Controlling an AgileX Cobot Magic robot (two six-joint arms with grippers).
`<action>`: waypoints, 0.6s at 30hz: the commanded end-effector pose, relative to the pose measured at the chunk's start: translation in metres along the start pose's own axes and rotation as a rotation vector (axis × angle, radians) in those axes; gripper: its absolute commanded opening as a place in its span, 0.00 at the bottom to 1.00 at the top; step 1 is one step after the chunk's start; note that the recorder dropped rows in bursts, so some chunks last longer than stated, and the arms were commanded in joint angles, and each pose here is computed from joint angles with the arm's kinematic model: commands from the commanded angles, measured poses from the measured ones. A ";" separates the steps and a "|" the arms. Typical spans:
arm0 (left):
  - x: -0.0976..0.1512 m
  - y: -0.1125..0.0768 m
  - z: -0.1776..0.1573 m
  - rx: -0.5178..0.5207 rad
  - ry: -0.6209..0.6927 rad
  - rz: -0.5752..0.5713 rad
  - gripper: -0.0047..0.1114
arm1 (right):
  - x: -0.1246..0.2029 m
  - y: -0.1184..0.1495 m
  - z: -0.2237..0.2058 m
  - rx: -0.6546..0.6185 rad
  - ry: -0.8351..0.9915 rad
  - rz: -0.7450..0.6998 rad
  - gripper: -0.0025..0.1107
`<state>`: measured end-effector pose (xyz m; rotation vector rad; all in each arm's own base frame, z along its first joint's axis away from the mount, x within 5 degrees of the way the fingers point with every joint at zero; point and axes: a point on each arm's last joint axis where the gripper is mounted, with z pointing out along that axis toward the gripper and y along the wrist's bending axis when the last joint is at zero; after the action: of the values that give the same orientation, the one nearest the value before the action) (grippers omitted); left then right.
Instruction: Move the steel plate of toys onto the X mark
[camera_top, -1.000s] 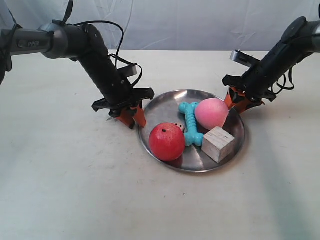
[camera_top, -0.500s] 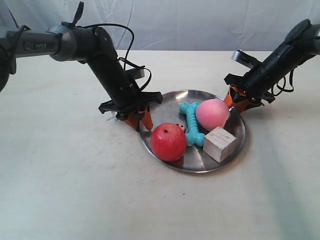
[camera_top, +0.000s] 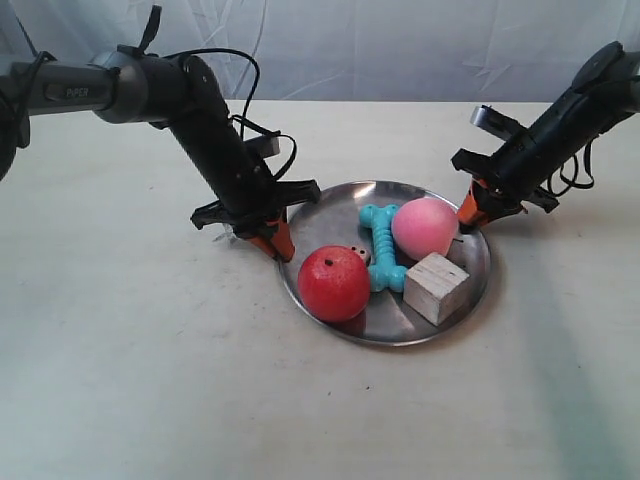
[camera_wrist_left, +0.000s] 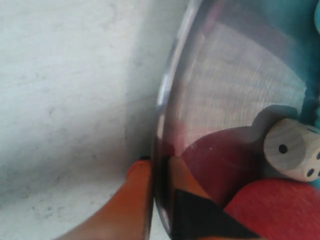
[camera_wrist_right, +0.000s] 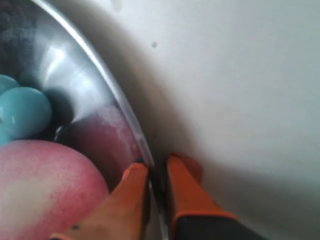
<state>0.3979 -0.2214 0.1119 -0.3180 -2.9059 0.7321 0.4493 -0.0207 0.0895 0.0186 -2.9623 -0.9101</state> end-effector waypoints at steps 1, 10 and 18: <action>0.007 -0.012 0.010 0.085 0.057 -0.018 0.04 | 0.000 0.004 0.015 -0.049 0.014 0.153 0.01; 0.009 -0.019 0.003 0.114 0.116 0.021 0.04 | -0.001 0.005 0.015 -0.062 0.008 0.187 0.01; 0.001 -0.025 -0.007 0.114 0.075 0.054 0.04 | -0.002 0.014 0.001 -0.054 -0.020 0.185 0.01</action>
<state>0.3995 -0.2222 0.1162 -0.3588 -2.8522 0.7359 0.4493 -0.0205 0.0922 -0.1241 -2.9359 -0.9011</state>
